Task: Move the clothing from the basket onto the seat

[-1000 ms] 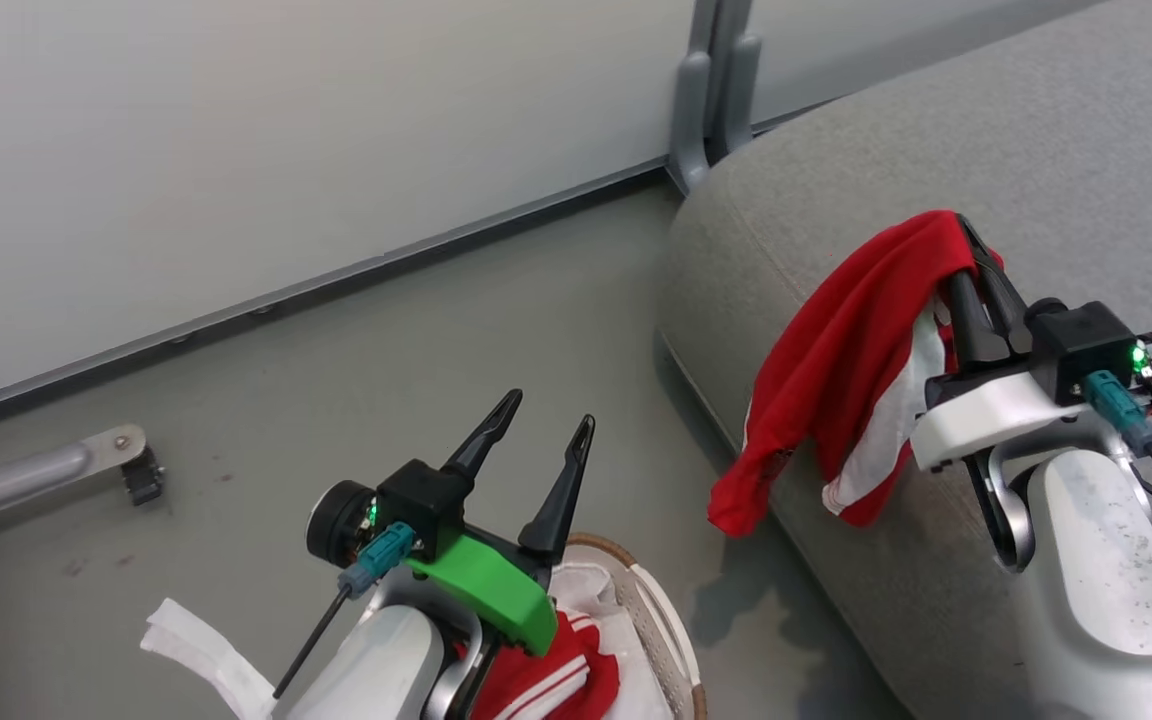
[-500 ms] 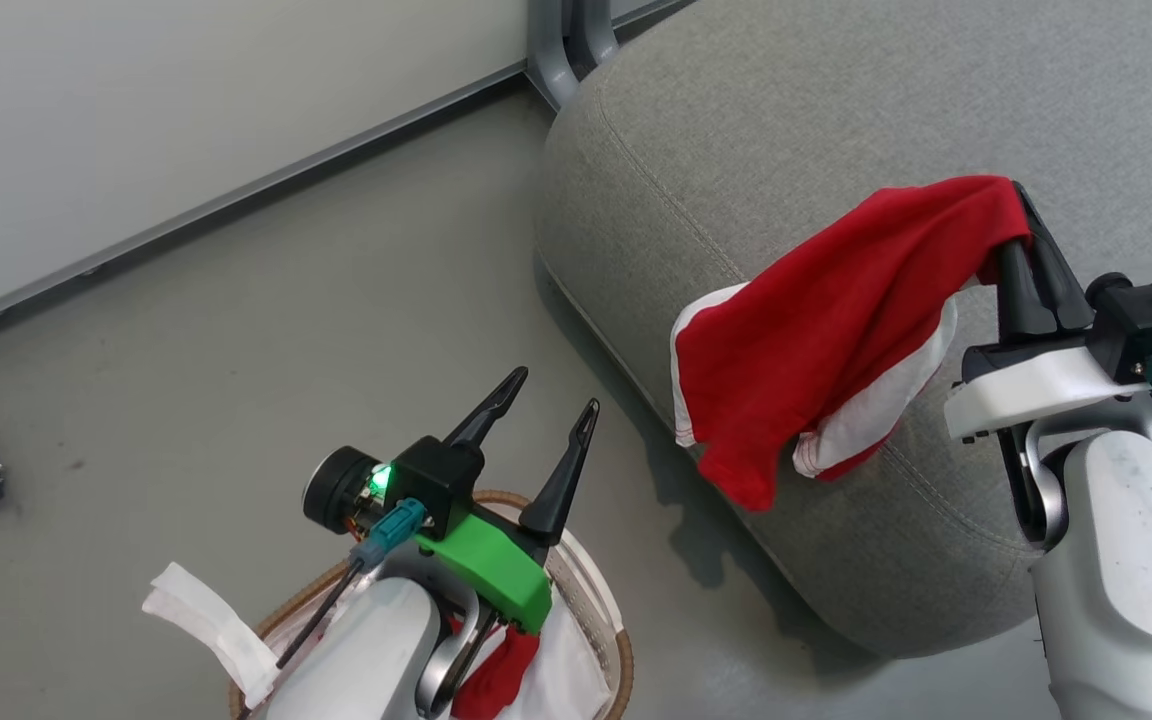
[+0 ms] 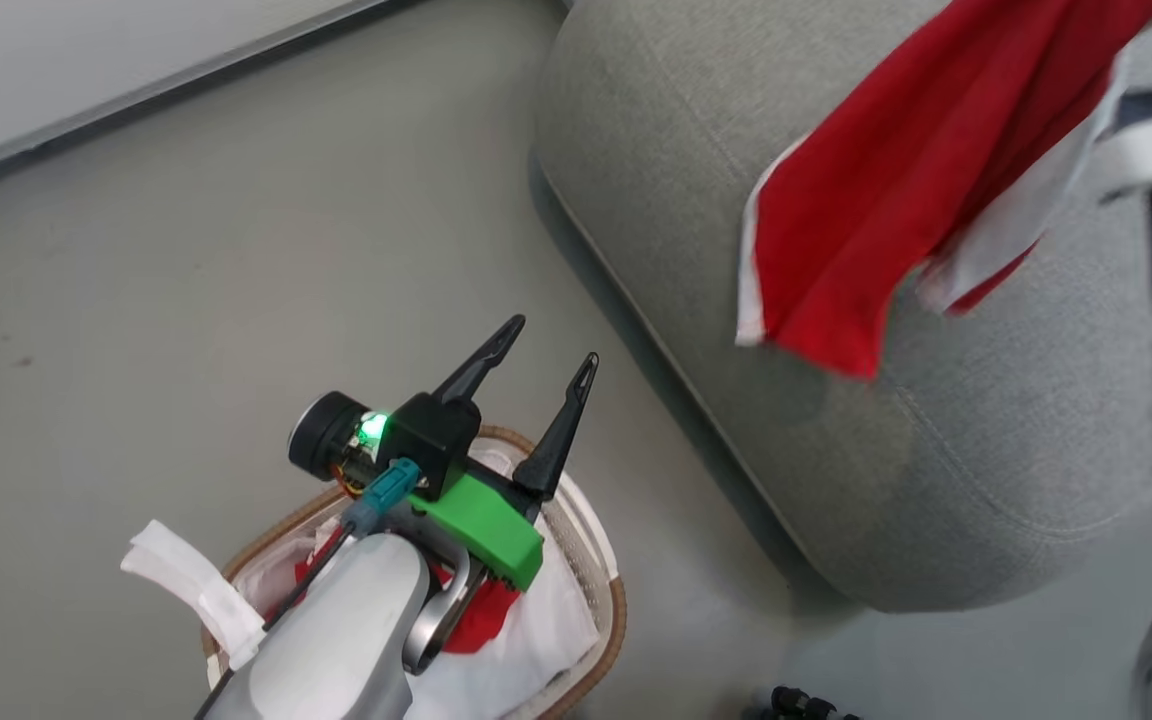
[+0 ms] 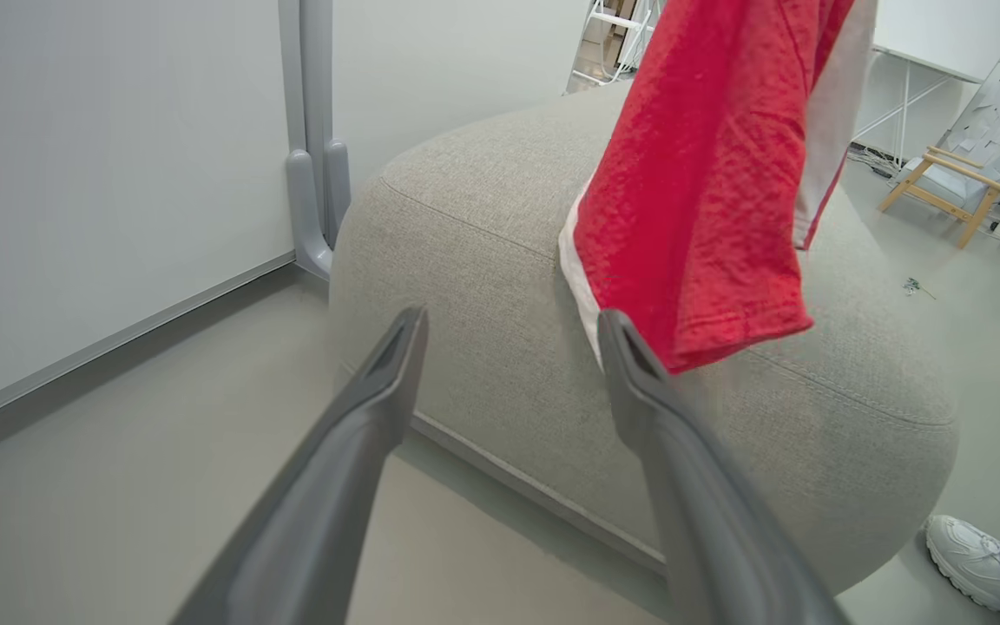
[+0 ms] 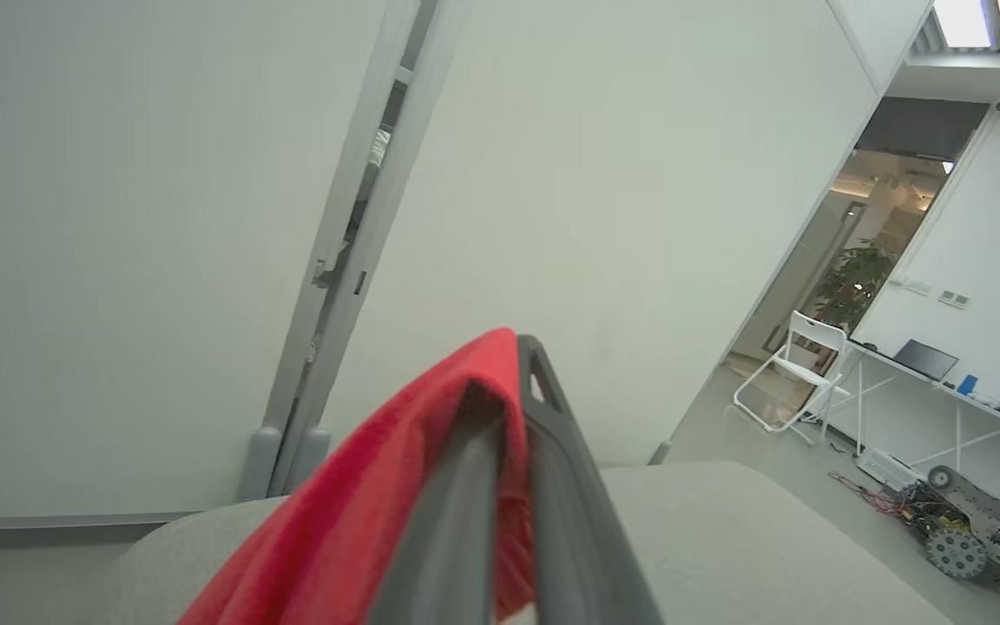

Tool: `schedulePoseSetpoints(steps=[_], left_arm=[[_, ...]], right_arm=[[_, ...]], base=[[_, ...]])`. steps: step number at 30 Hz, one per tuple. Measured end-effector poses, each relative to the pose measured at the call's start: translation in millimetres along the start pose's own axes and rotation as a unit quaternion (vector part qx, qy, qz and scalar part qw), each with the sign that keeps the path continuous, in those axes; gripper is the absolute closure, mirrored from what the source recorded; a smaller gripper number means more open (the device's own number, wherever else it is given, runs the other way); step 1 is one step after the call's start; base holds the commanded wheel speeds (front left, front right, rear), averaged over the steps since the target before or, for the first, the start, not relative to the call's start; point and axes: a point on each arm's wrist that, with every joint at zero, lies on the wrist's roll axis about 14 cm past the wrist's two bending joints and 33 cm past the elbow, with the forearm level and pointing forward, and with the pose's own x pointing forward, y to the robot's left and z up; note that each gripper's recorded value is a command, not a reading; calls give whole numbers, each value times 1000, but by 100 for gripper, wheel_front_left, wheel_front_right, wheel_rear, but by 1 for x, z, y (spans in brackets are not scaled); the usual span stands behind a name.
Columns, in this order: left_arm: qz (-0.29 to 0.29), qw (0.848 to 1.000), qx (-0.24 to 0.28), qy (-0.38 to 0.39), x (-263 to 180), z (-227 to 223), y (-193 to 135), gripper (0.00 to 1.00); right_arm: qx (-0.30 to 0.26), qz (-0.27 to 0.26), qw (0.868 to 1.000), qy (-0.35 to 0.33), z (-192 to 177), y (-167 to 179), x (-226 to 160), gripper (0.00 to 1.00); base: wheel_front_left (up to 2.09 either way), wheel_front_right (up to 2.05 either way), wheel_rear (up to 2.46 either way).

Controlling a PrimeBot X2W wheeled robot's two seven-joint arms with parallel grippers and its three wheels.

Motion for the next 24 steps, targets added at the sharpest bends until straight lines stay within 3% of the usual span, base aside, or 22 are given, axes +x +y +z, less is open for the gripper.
schedulePoseSetpoints(steps=[7, 12, 18, 24], left_arm=[[23, 1000, -8, 13, -6, -17, 26, 0], [41, 999, -18, 14, -10, -25, 43, 0], [66, 997, -25, 19, -17, -38, 65, 0], [96, 994, -41, 36, -31, -60, 86, 0]], right_arm=[[-43, -57, 996, -57, 33, -47, 66, 100], [-44, -80, 994, -56, 25, -56, 95, 100], [-29, -66, 997, 6, -37, -29, 110, 100], [-9, -37, 990, 134, -145, 19, 76, 100]], base=[[0, 0, 0], [0, 0, 0], [0, 0, 0], [0, 0, 0]])
